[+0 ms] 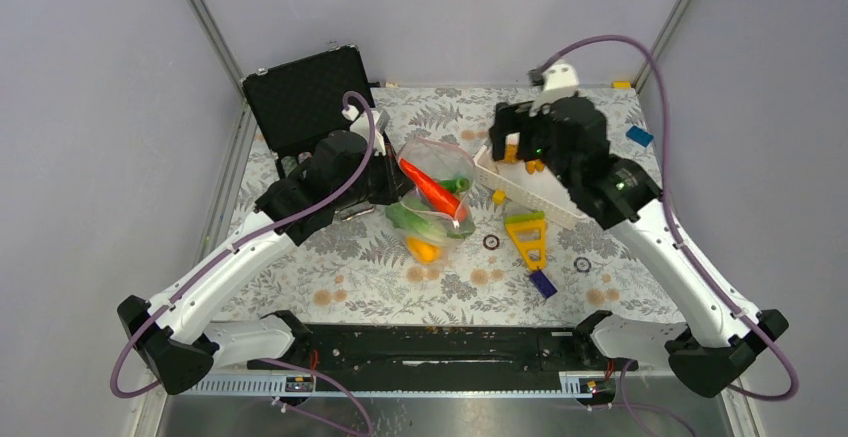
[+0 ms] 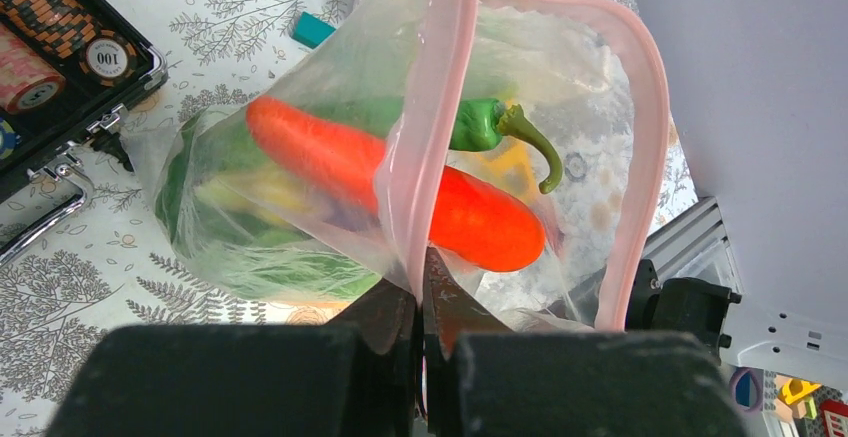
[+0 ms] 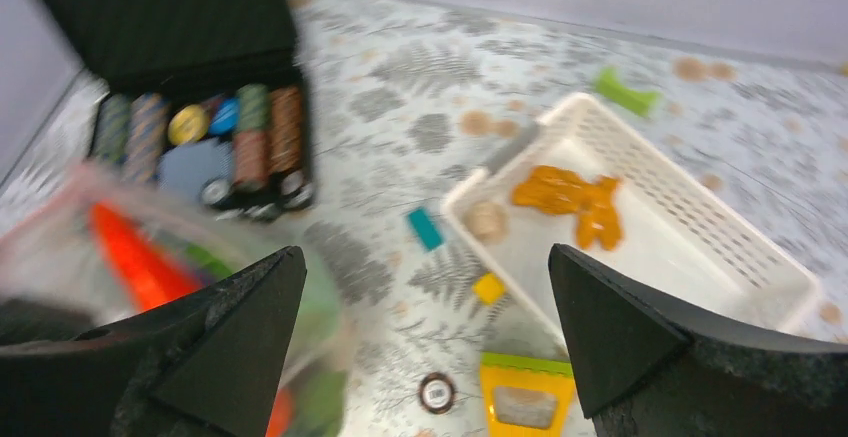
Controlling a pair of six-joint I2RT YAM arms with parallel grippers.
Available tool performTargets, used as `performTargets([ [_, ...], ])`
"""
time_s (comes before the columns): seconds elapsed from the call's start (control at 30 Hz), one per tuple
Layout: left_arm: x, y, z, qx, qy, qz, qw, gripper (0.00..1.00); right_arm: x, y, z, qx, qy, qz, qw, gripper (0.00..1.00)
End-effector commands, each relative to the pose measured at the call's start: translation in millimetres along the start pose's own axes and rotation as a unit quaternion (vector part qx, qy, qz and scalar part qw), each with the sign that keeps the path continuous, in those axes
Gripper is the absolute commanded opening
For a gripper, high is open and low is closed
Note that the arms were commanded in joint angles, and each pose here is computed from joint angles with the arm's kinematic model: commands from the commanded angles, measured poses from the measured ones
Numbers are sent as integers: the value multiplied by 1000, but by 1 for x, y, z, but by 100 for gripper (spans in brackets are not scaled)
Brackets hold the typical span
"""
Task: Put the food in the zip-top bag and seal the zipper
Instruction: Place the fake vegetable in the zipper food storage bag, then pick up the fake vegetable from the bin.
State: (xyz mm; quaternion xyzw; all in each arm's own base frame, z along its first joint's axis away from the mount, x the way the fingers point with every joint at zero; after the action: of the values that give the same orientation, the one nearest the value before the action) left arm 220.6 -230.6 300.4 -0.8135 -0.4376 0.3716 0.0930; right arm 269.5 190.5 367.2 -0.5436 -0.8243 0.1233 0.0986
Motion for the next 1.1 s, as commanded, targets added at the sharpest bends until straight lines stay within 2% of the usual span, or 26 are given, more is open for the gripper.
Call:
performTargets([
  [0.0,-8,-2,-23,-43,12,13,999,0,-60,8,11,19,74,83,994,100],
  [0.07,-5,-1,-23,-42,14,9,999,0,-77,18,20,43,65,87,993,100],
  [0.23,0,2,-19,-37,20,9,999,0,-107,53,48,130,-72,24,989,99],
  [0.47,5,8,-13,-41,26,22,999,0,-161,120,107,215,-122,-76,966,100],
  [0.57,8,11,-11,-36,32,18,999,0,-178,150,132,256,-118,-71,957,100],
  [0.73,9,11,-12,-35,39,17,998,0,-194,186,155,292,-82,-37,952,99],
  [0.9,11,5,-11,-35,39,11,999,0,-212,199,195,342,-64,26,937,98],
  [1.07,9,3,-13,-42,39,16,998,0,-211,202,217,372,-48,26,926,97],
])
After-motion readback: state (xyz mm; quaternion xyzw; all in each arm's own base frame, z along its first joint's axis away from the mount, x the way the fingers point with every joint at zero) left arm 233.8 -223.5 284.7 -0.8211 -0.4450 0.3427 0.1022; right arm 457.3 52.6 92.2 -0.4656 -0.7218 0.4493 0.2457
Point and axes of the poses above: each gripper's point midway between its finger pads, its own y axis out along the fingers, its own x axis along the line the jaws close on, z = x × y, the point moved 4 cm from there along -y, back along the fingers, and after that the axes turned 2 degrees about -y, right-handed, at the moved point
